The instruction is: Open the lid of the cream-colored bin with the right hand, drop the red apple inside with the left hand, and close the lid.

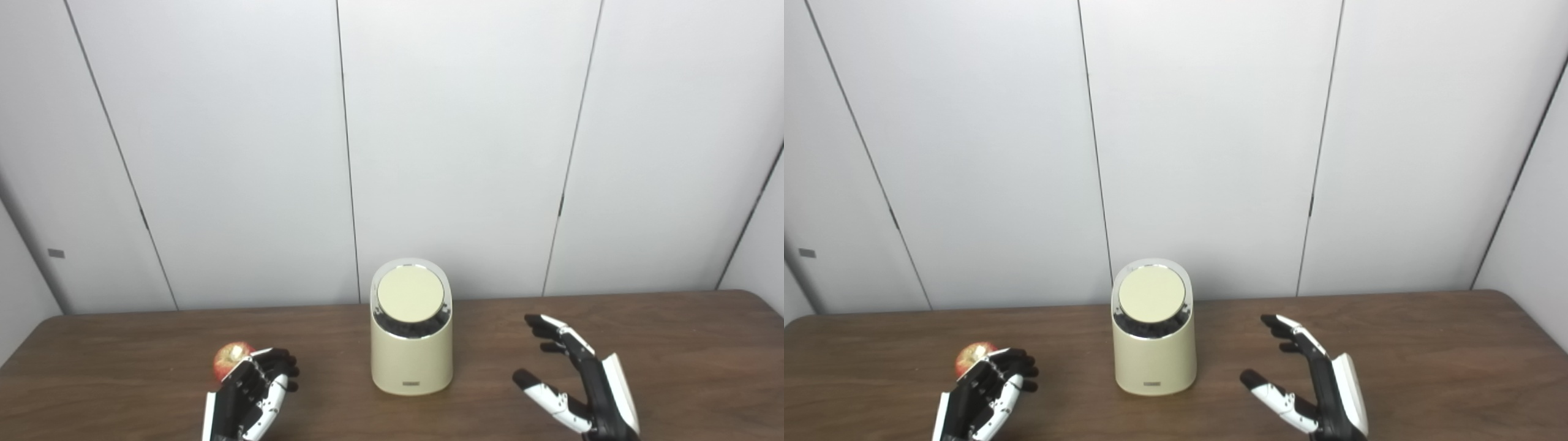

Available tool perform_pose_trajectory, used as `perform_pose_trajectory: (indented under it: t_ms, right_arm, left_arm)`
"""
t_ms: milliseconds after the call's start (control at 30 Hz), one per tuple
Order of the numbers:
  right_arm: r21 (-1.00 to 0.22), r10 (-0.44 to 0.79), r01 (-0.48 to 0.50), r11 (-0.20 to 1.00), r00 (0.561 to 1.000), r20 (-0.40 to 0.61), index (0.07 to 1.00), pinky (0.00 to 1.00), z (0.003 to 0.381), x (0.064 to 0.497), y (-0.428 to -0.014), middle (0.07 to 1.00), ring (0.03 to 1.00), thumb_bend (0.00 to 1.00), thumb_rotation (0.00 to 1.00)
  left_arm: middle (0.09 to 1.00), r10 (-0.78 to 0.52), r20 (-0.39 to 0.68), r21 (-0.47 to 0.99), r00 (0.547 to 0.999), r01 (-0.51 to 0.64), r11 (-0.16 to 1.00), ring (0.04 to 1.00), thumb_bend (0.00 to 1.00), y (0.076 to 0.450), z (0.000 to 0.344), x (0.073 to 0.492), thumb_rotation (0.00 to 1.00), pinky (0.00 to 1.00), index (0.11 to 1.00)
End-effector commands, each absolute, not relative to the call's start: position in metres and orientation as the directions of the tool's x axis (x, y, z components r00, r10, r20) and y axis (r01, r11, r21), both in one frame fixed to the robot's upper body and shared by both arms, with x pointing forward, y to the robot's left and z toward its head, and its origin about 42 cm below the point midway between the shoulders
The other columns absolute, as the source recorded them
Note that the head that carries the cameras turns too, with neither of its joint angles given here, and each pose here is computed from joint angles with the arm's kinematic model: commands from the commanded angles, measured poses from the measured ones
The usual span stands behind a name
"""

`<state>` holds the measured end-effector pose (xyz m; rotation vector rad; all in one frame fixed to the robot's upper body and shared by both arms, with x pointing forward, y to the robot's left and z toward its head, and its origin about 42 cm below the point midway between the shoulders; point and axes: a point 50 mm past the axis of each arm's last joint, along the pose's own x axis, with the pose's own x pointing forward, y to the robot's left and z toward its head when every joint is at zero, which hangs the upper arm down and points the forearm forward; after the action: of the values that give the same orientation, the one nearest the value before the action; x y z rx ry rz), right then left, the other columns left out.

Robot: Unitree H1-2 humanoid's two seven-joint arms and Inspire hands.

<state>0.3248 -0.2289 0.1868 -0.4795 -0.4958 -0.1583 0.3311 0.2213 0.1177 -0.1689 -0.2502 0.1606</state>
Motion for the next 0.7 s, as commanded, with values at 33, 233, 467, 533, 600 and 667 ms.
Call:
perform_pose_trajectory:
  t_ms: [33,233,467,533,600,667]
  right_arm:
    - [-0.381,0.002,0.288,0.879,0.795,0.606,0.760,0.66,0.236,0.340,-0.218,0.774,0.753,0.76,0.83]
    - [-0.380,-0.001,0.307,0.872,0.779,0.627,0.737,0.64,0.265,0.352,-0.207,0.751,0.734,0.81,0.87]
    - [-0.413,0.021,0.323,0.852,0.766,0.643,0.740,0.67,0.299,0.358,-0.192,0.768,0.768,0.81,0.97]
    - [-0.422,0.028,0.325,0.846,0.764,0.645,0.749,0.64,0.308,0.360,-0.188,0.769,0.751,0.85,0.94]
    - [-0.441,0.030,0.331,0.834,0.771,0.636,0.758,0.61,0.318,0.363,-0.182,0.769,0.731,0.87,0.84]
    - [-0.468,0.039,0.331,0.819,0.782,0.622,0.774,0.60,0.325,0.366,-0.178,0.773,0.722,0.92,0.72]
  left_arm:
    - [0.582,0.177,0.224,-0.179,0.958,-0.138,0.974,0.570,0.26,0.221,0.110,0.329,0.09,0.50,0.560]
    - [0.580,0.176,0.224,-0.172,0.959,-0.139,0.975,0.566,0.26,0.221,0.109,0.330,0.10,0.49,0.558]
    - [0.586,0.173,0.224,-0.166,0.959,-0.137,0.977,0.576,0.27,0.220,0.107,0.331,0.12,0.51,0.560]
    - [0.583,0.171,0.225,-0.157,0.959,-0.138,0.978,0.573,0.26,0.219,0.107,0.331,0.13,0.51,0.561]
    - [0.582,0.171,0.225,-0.157,0.959,-0.137,0.978,0.571,0.27,0.218,0.107,0.331,0.14,0.51,0.562]
    - [0.582,0.171,0.224,-0.158,0.959,-0.138,0.978,0.570,0.27,0.218,0.107,0.332,0.14,0.50,0.561]
